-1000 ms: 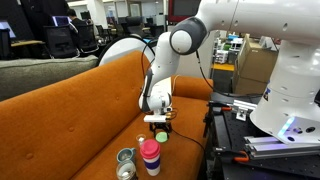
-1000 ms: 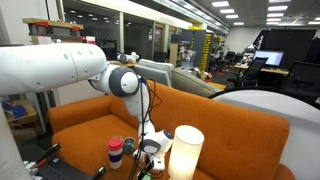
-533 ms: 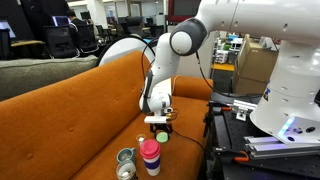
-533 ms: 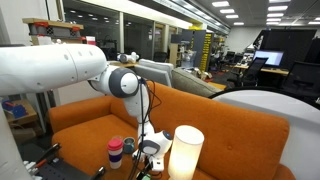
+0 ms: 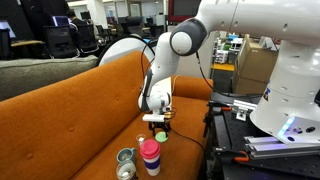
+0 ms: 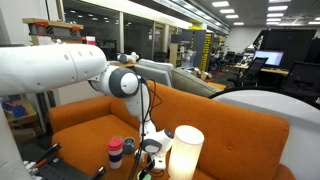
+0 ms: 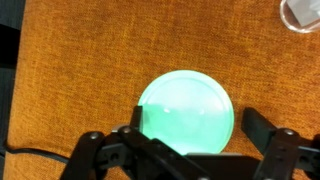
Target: Take the green lid from the couch and put it on the clear bottle
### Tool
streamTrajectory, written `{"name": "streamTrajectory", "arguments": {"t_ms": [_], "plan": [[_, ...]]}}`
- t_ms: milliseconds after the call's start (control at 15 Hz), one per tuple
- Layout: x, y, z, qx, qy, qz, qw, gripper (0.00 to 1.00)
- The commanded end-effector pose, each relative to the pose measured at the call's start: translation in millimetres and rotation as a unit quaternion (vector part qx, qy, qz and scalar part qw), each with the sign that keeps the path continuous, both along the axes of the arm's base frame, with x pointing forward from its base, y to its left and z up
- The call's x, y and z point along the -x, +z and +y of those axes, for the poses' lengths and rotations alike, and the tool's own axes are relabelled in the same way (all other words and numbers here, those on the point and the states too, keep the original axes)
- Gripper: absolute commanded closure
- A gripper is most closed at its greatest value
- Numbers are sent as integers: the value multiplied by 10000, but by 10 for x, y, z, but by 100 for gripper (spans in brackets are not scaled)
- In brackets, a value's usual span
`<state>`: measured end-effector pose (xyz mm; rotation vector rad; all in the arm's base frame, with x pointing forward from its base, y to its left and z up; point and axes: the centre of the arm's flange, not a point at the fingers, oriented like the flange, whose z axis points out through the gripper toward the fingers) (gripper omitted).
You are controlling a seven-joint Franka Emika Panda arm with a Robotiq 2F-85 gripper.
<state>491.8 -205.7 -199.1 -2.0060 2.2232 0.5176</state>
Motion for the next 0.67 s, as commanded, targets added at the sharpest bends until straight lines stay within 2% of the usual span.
{"name": "streamTrajectory", "arguments": {"t_ms": [0, 333, 600], "plan": [[-101, -274, -71, -109, -159, 74, 9998, 0], [146, -232, -51, -231, -128, 201, 9994, 0], [95, -335, -165, -169, -345, 120, 9992, 0]]}}
